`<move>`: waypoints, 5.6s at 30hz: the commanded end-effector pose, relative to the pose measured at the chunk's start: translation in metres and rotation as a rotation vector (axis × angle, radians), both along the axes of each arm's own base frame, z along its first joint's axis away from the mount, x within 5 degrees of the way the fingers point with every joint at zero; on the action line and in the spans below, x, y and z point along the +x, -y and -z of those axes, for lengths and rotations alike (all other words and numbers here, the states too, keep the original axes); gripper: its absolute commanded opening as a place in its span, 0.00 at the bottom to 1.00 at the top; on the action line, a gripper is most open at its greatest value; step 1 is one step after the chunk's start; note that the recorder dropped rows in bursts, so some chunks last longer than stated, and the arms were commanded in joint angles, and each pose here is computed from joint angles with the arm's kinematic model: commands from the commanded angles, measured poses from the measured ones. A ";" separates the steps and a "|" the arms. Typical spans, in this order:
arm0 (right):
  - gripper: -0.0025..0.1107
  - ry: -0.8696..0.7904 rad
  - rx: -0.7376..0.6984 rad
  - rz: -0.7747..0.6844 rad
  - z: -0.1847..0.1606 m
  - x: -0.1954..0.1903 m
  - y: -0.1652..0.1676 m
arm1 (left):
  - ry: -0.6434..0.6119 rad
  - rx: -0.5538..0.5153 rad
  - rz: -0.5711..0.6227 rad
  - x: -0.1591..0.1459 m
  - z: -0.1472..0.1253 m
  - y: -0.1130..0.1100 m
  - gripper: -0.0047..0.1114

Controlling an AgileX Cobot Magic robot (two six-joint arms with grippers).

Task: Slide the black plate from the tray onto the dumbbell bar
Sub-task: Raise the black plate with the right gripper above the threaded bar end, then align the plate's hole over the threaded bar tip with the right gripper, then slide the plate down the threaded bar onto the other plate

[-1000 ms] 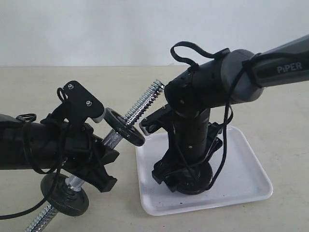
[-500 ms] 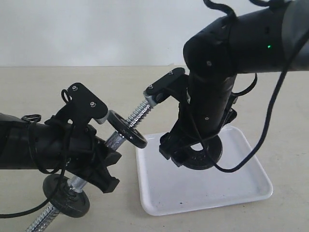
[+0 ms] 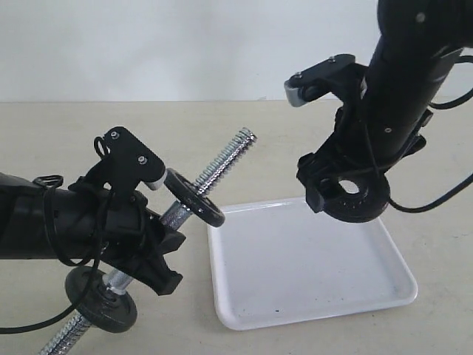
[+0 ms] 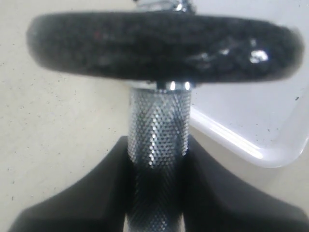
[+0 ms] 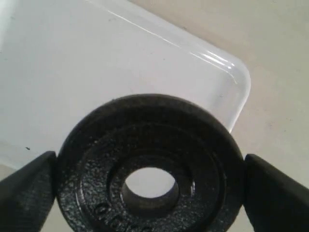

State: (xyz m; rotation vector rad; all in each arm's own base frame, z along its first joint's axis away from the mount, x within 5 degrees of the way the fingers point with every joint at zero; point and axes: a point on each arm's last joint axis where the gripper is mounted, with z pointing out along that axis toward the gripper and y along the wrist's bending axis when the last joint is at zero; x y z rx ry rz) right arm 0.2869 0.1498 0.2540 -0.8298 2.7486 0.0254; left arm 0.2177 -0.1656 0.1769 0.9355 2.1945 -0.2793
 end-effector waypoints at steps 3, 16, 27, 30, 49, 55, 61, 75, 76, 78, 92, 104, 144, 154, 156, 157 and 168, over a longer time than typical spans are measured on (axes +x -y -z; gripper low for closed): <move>0.02 -0.006 0.217 -0.013 -0.017 0.005 0.011 | 0.057 -0.096 0.089 -0.002 -0.026 0.010 0.08; 0.02 -0.008 0.400 -0.006 -0.024 0.017 0.032 | 0.070 -0.083 0.210 -0.007 -0.026 0.014 0.08; 0.02 0.002 0.573 -0.044 -0.032 0.017 0.023 | 0.074 -0.075 0.236 -0.008 -0.025 0.015 0.08; 0.02 0.002 0.603 -0.043 -0.034 0.017 0.020 | 0.071 -0.078 0.236 -0.008 -0.025 0.015 0.08; 0.02 -0.058 0.671 -0.113 -0.059 0.013 0.014 | 0.072 -0.076 0.243 -0.009 -0.025 0.015 0.08; 0.02 -0.070 0.671 -0.116 -0.059 0.012 0.014 | 0.066 -0.089 0.242 -0.009 -0.026 0.016 0.08; 0.02 -0.060 0.669 -0.116 -0.059 0.013 0.014 | 0.095 -0.108 0.241 -0.011 -0.035 0.014 0.08; 0.02 -0.059 0.681 -0.133 -0.059 0.013 0.013 | 0.142 -0.144 0.269 -0.017 -0.051 0.013 0.08; 0.02 -0.059 0.689 -0.131 -0.059 0.013 0.012 | 0.143 -0.144 0.277 -0.018 -0.051 0.013 0.08; 0.02 -0.047 0.724 -0.146 -0.062 0.013 0.010 | 0.142 -0.146 0.280 -0.018 -0.051 0.013 0.08; 0.02 -0.014 0.797 -0.157 -0.067 0.015 0.005 | 0.139 -0.155 0.316 -0.020 -0.051 0.015 0.08; 0.02 -0.099 0.806 -0.199 -0.067 0.007 0.004 | 0.144 -0.146 0.289 -0.018 -0.051 0.014 0.08; 0.02 -0.053 0.805 -0.240 -0.095 0.002 0.006 | 0.142 -0.127 0.133 -0.010 -0.050 0.006 0.08; 0.02 -0.013 0.808 -0.221 -0.096 0.006 0.006 | 0.145 -0.146 0.153 -0.010 -0.054 0.009 0.08; 0.02 -0.009 0.808 -0.218 -0.096 0.006 0.006 | 0.152 -0.162 0.165 -0.009 -0.058 0.011 0.08; 0.02 -0.011 0.808 -0.219 -0.096 0.006 0.006 | 0.156 -0.171 0.164 -0.008 -0.061 0.012 0.08; 0.02 0.022 0.863 -0.217 -0.101 0.008 0.003 | 0.160 -0.197 0.182 -0.007 -0.066 0.016 0.08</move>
